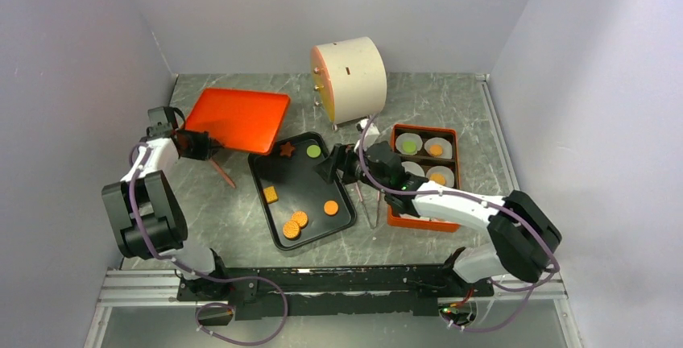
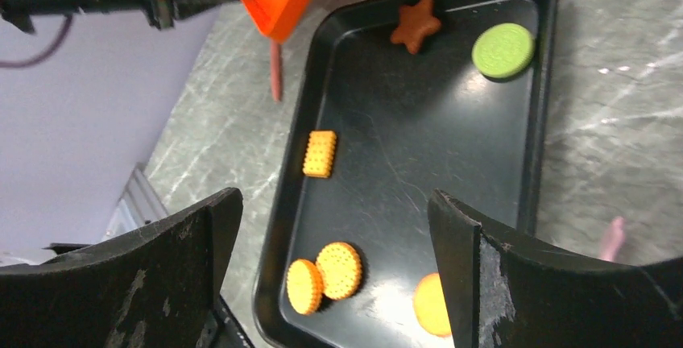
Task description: Pack the cookies
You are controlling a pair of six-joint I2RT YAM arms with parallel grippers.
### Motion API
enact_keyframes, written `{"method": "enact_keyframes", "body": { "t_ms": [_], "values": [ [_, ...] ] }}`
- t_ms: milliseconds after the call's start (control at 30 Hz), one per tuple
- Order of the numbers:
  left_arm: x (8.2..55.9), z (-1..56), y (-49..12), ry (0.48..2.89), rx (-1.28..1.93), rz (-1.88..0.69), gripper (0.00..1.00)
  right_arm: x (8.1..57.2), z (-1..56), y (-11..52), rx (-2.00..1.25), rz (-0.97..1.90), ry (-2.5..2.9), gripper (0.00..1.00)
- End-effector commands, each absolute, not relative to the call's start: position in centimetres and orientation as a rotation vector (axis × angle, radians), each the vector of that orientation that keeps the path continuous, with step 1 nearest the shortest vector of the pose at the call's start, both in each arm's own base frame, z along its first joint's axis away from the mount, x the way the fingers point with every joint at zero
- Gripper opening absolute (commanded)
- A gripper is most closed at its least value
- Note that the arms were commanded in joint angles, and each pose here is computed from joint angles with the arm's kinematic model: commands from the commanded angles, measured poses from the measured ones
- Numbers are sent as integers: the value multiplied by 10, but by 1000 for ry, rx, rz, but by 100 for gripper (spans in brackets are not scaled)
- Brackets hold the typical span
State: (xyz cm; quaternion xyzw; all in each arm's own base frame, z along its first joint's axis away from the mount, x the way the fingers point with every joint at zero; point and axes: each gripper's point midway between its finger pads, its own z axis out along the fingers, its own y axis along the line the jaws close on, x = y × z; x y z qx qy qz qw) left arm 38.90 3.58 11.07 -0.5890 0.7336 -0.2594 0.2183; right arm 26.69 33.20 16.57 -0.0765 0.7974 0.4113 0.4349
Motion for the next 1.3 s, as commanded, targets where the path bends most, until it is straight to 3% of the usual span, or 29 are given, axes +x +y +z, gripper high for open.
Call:
{"method": "enact_keyframes", "body": {
  "t_ms": [0, 833, 967, 1267],
  "values": [
    [386, 137, 15, 2001, -1498, -881, 5, 274, 215, 362, -168, 1219, 1837, 90],
    [328, 174, -44, 1992, -1216, -1160, 5, 310, 224, 423, -13, 1440, 1845, 88],
    [325, 179, -56, 2010, -1155, -1184, 5, 306, 231, 427, -36, 1483, 1814, 79],
    [316, 194, -68, 2040, -1018, -1163, 5, 290, 253, 422, -121, 1516, 1718, 43]
  ]
}}
